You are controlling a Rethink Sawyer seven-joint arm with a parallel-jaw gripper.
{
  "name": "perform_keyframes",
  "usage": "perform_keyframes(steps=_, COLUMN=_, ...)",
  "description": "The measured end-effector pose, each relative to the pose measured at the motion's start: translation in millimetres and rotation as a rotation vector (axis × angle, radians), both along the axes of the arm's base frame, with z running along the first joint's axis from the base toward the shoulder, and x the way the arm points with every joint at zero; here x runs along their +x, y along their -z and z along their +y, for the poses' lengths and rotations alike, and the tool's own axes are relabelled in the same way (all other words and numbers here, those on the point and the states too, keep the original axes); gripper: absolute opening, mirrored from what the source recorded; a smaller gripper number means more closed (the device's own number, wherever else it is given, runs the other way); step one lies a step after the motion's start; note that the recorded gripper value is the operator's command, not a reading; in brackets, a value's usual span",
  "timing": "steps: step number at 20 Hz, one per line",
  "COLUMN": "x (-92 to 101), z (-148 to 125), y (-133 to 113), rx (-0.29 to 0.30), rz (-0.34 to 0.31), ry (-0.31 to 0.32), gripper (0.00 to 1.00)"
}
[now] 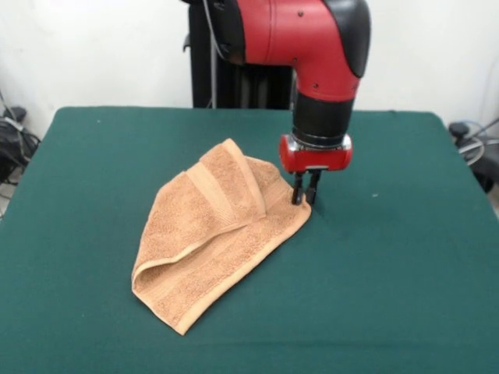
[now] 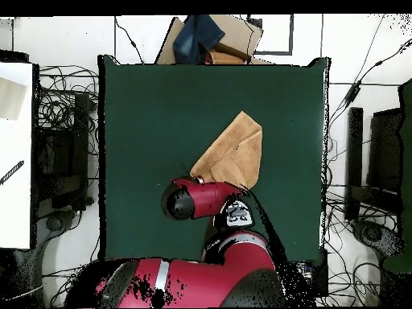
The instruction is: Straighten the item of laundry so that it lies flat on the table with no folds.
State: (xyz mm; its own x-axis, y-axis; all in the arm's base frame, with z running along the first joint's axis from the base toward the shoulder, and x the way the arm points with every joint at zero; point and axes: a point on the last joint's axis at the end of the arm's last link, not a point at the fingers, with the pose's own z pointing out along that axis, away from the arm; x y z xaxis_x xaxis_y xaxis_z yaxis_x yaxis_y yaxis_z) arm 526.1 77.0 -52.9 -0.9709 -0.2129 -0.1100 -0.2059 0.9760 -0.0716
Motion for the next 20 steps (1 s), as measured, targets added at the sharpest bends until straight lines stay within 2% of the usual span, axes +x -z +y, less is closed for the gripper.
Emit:
perform_keyframes(steps=6, x=0.8, z=0.9, y=-0.4, rx=0.004, rz=0.004, ry=0.026, gripper=0.0)
perform_keyframes(steps=20, x=0.7, z=11.3, y=-13.2, rx=0.008, rz=0.006, ry=0.181, gripper=0.0)
